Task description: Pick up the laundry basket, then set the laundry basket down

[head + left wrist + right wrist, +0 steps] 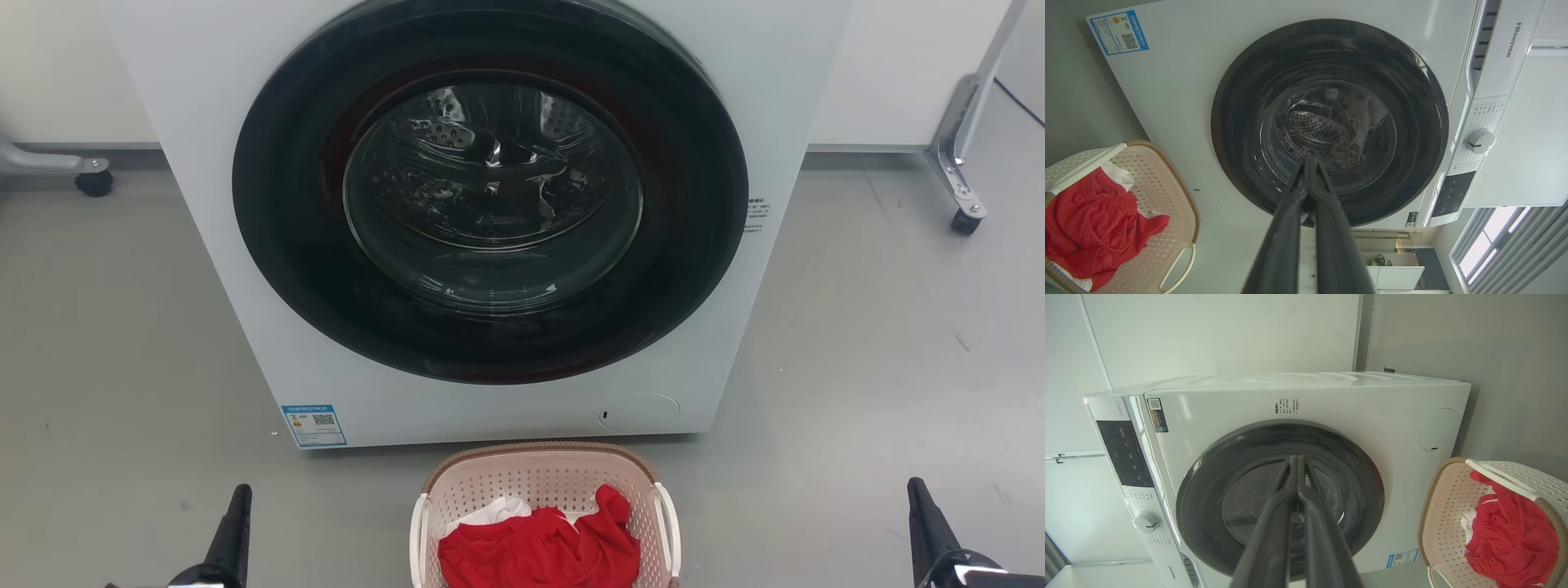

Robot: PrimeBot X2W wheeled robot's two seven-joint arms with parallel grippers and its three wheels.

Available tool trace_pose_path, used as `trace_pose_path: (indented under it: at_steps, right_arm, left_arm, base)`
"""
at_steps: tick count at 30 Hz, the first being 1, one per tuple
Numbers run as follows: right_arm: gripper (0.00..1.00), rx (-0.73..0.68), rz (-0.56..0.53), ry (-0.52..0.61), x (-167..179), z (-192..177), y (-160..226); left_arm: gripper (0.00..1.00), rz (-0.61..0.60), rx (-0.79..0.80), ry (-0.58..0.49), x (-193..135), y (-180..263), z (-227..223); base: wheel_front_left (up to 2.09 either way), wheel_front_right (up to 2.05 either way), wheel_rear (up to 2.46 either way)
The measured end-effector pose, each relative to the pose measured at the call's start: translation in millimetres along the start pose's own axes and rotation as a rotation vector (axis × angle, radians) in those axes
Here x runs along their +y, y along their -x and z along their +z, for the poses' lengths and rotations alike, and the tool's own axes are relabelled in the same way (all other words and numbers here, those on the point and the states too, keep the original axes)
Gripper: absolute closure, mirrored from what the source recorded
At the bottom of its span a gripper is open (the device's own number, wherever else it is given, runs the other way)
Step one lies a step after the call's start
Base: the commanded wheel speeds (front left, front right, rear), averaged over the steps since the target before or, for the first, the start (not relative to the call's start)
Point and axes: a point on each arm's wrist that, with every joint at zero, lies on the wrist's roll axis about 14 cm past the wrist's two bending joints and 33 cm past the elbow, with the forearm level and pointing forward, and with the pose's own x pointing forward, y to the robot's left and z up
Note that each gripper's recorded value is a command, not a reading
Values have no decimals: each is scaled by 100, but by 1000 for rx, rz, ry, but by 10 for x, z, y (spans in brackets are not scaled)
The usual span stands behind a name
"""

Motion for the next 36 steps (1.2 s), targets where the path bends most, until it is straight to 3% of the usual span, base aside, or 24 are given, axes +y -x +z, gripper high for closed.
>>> trace_pose_path:
  at_steps: [36]
  right_arm:
    - [100, 0, 0, 0, 0, -1, 0]
  left_arm:
    - [100, 0, 0, 0, 1, 0, 0]
  base:
    - [0, 0, 0]
